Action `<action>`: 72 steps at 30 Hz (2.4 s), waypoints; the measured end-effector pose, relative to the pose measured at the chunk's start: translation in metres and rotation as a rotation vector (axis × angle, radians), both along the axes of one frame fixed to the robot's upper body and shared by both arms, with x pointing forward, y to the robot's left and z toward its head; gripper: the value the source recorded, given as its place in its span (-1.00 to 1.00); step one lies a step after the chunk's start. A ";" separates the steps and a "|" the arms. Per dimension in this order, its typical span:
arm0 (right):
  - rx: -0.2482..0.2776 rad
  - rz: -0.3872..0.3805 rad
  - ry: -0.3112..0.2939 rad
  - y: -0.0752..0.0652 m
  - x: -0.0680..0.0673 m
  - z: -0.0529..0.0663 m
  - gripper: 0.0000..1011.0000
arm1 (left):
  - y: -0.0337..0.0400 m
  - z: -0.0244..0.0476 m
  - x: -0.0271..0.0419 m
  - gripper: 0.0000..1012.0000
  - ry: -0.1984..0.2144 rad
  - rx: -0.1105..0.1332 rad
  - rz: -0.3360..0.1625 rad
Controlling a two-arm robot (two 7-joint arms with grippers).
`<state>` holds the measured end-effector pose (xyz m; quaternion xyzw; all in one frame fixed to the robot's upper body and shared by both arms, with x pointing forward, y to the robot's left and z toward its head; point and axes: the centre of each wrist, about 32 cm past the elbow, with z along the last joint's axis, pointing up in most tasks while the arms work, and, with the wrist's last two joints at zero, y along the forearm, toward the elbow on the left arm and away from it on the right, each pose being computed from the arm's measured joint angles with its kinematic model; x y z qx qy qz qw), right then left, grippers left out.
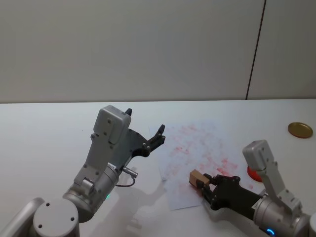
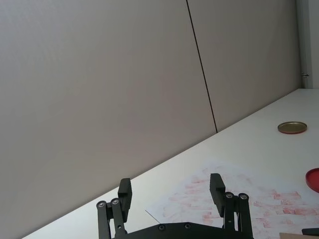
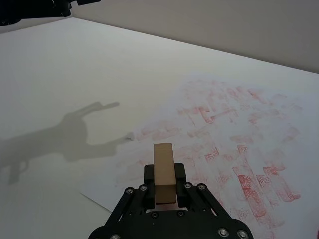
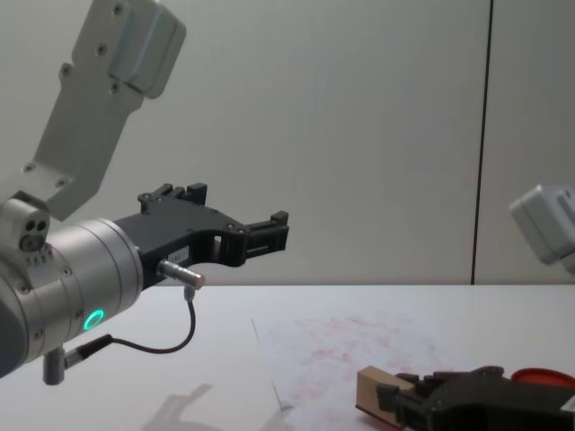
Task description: Use the one hand to pick up the stamp and affix it onto the A4 paper.
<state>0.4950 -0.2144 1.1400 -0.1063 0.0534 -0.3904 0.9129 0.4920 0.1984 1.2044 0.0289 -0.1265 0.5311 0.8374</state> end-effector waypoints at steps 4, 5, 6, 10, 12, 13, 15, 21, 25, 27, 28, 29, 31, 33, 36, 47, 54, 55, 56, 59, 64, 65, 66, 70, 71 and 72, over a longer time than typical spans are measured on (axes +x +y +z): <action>-0.008 0.003 0.006 0.000 0.001 -0.001 -0.57 | 0.0000 0.0000 0.0000 0.96 0.000 0.000 0.000; -0.012 0.005 0.009 0.000 0.001 -0.001 -0.57 | 0.0000 0.0000 0.0000 0.96 0.000 0.000 0.000; -0.014 0.006 0.010 0.000 0.001 -0.002 -0.57 | 0.0000 0.0000 0.0000 0.96 0.000 0.000 0.000; -0.023 0.012 0.018 0.000 0.002 -0.003 -0.57 | 0.0000 0.0000 0.0000 0.96 0.000 0.000 0.000; -0.027 0.016 0.021 -0.001 0.002 -0.003 -0.57 | 0.0000 0.0000 0.0000 0.96 0.000 0.000 0.000; -0.028 0.017 0.023 -0.001 0.003 -0.003 -0.57 | 0.0000 0.0000 0.0000 0.96 0.000 0.000 0.000; -0.031 0.019 0.025 -0.001 0.003 -0.003 -0.57 | 0.0000 0.0000 0.0000 0.96 0.000 0.000 0.000; -0.045 0.031 0.038 -0.003 0.005 -0.002 -0.57 | 0.0000 0.0000 0.0000 0.96 0.000 0.000 0.000; -0.050 0.036 0.045 -0.004 0.005 -0.002 -0.57 | 0.0000 0.0000 0.0000 0.96 0.000 0.000 0.000; -0.050 0.036 0.046 -0.004 0.005 -0.002 -0.57 | 0.0000 0.0000 0.0000 0.96 0.000 0.000 0.000; -0.050 0.036 0.047 -0.004 0.005 -0.002 -0.57 | 0.0000 0.0000 0.0000 0.96 0.000 0.000 0.000; -0.049 0.036 0.048 -0.005 0.004 -0.002 -0.57 | 0.0000 0.0000 0.0000 0.96 0.000 0.000 0.000; -0.042 0.034 0.049 -0.005 0.004 -0.002 -0.57 | 0.0000 0.0000 0.0000 0.96 0.000 0.000 0.000; -0.030 0.030 0.049 -0.006 0.003 -0.002 -0.57 | 0.0000 0.0000 0.0000 0.96 0.000 0.000 0.000; -0.012 0.019 0.037 -0.007 0.003 0.001 -0.57 | 0.0000 0.0000 0.0000 0.96 0.000 0.000 0.000; 0.071 -0.046 -0.074 -0.016 0.005 0.023 -0.57 | 0.0000 0.0000 0.0000 0.96 0.000 0.000 0.000; 0.066 -0.103 -0.117 -0.031 0.005 0.033 -0.57 | 0.0000 0.0000 0.0000 0.96 0.000 0.000 0.000; 0.066 -0.103 -0.117 -0.031 0.005 0.033 -0.57 | 0.0000 0.0000 0.0000 0.96 0.000 0.000 0.000; 0.059 -0.115 -0.120 -0.036 0.005 0.034 -0.57 | 0.0000 0.0000 0.0000 0.96 0.000 0.000 0.000; 0.045 -0.135 -0.122 -0.043 0.004 0.034 -0.57 | 0.0000 0.0000 0.0000 0.96 0.000 0.000 0.000; 0.017 -0.169 -0.114 -0.057 0.002 0.033 -0.57 | 0.0000 0.0000 0.0000 0.96 0.000 0.000 0.000; 0.012 -0.174 -0.112 -0.058 0.002 0.032 -0.57 | 0.0000 0.0000 0.0000 0.96 0.000 0.000 0.000; 0.009 -0.178 -0.110 -0.060 0.002 0.032 -0.57 | 0.0000 0.0000 0.0000 0.96 0.000 0.000 0.000; -0.012 -0.202 -0.095 -0.070 0.000 0.028 -0.57 | 0.0000 0.0000 0.0000 0.96 0.000 0.000 0.000; -0.016 -0.207 -0.091 -0.072 0.000 0.027 -0.57 | 0.0000 0.0000 0.0000 0.96 0.000 0.000 0.000; -0.019 -0.210 -0.088 -0.073 -0.001 0.027 -0.57 | 0.0000 0.0000 0.0000 0.96 0.000 0.000 0.000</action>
